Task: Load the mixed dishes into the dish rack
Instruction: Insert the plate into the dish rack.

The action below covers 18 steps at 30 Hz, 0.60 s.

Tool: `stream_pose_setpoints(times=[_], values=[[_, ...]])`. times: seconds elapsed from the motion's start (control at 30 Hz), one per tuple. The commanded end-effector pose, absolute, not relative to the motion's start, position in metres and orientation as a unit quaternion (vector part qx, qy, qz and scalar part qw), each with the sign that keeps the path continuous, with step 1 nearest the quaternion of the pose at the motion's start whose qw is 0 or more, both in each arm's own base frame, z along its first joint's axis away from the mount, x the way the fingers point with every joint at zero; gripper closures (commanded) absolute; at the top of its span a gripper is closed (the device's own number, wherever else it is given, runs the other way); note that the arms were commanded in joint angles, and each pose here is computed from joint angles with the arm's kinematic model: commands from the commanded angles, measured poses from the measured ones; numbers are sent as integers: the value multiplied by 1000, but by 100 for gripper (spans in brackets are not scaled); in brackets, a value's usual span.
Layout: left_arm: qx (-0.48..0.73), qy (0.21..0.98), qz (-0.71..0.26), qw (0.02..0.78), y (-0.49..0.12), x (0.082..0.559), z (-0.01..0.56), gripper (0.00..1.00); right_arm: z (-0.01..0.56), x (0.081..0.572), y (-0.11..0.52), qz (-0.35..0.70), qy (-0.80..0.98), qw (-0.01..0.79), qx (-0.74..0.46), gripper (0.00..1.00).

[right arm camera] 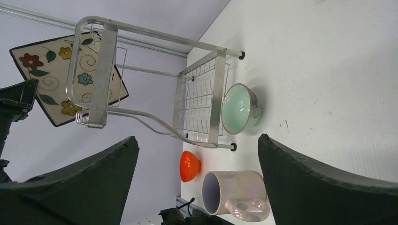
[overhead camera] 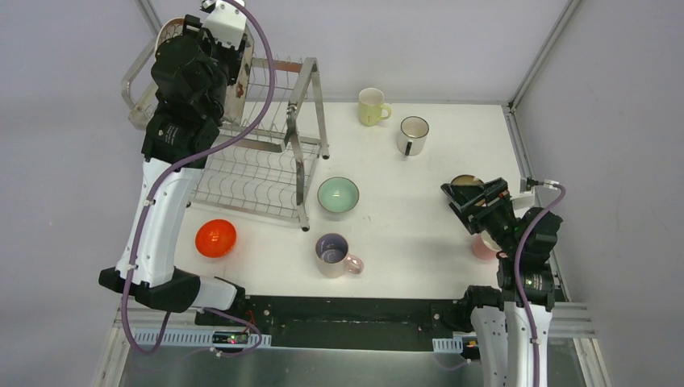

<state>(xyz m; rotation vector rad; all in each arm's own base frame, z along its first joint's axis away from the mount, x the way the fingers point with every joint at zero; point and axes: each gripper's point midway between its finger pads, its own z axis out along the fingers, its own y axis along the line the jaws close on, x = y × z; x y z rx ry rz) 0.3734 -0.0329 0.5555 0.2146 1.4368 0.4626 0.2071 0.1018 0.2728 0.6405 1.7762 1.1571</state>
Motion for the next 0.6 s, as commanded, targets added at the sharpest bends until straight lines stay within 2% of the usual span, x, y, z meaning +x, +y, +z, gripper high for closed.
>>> stream_pose_setpoints(times=[0.0,0.27,0.57], values=[[38,642,233,729,-3,364,572,52,285,204,105,471,717,455,240,0],[40,666,217,713,-5,364,558,54,285,202,105,471,719,453,237,0],[40,694,191,693,-5,365,538,46,282,198,105,464,723,455,232,0]])
